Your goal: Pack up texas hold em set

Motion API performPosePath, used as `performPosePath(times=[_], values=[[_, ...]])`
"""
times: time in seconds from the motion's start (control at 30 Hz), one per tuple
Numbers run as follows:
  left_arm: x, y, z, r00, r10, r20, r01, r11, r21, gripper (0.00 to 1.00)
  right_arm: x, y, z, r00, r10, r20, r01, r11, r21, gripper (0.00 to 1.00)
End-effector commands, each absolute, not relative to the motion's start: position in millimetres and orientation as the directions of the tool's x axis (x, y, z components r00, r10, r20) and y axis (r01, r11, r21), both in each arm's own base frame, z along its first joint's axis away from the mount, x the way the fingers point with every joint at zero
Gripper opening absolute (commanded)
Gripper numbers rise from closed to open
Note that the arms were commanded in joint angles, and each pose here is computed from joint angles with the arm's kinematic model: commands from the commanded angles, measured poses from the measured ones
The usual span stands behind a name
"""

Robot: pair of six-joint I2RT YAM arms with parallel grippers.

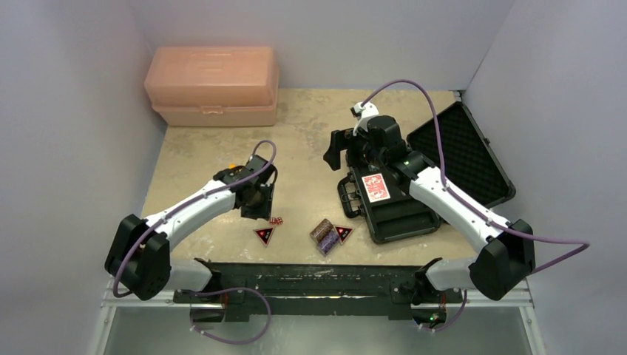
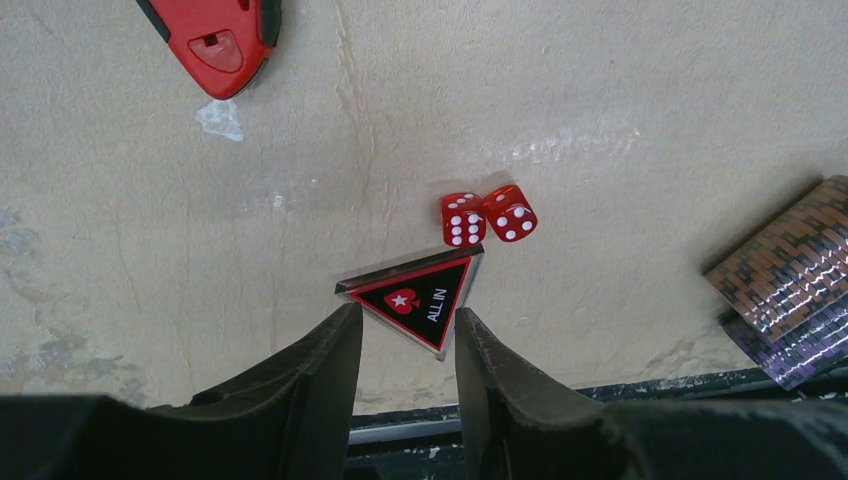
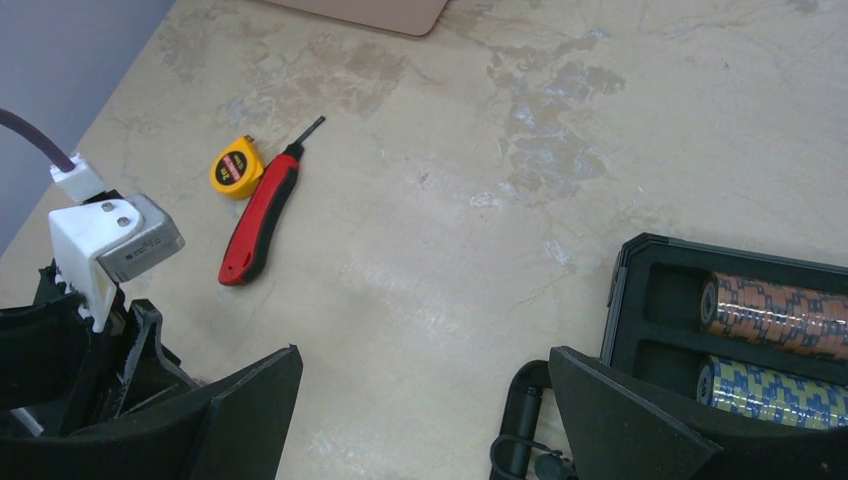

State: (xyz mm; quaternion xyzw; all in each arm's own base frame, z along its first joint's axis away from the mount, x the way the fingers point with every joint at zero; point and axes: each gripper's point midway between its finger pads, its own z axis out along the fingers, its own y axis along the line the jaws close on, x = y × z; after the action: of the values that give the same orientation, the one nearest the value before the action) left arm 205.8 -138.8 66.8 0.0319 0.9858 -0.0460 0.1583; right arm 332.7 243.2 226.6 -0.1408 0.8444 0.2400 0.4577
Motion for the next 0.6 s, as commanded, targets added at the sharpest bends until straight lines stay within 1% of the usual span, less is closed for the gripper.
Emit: performPosePath(times=[0.0, 0.17, 0.57], values=[[215, -147, 63, -0.938, 0.05, -0.342, 0.086, 0.992, -0.089, 0.38, 333, 239, 237, -0.504, -0.018, -0.864, -0.462, 0.85, 0.252, 0.99], [218, -152, 53, -0.942, 0.063, -0.329, 0.093, 0.993, -0.077, 0.37, 333, 239, 235, -0.508, -0.021, -0.861, -0.46, 0.852, 0.251, 0.99], [222, -161, 35, -0.949, 0.082, -0.303, 0.107, 0.992, -0.067, 0.4, 334, 238, 231, -0.514, -0.027, -0.857, -0.454, 0.856, 0.246, 0.99]])
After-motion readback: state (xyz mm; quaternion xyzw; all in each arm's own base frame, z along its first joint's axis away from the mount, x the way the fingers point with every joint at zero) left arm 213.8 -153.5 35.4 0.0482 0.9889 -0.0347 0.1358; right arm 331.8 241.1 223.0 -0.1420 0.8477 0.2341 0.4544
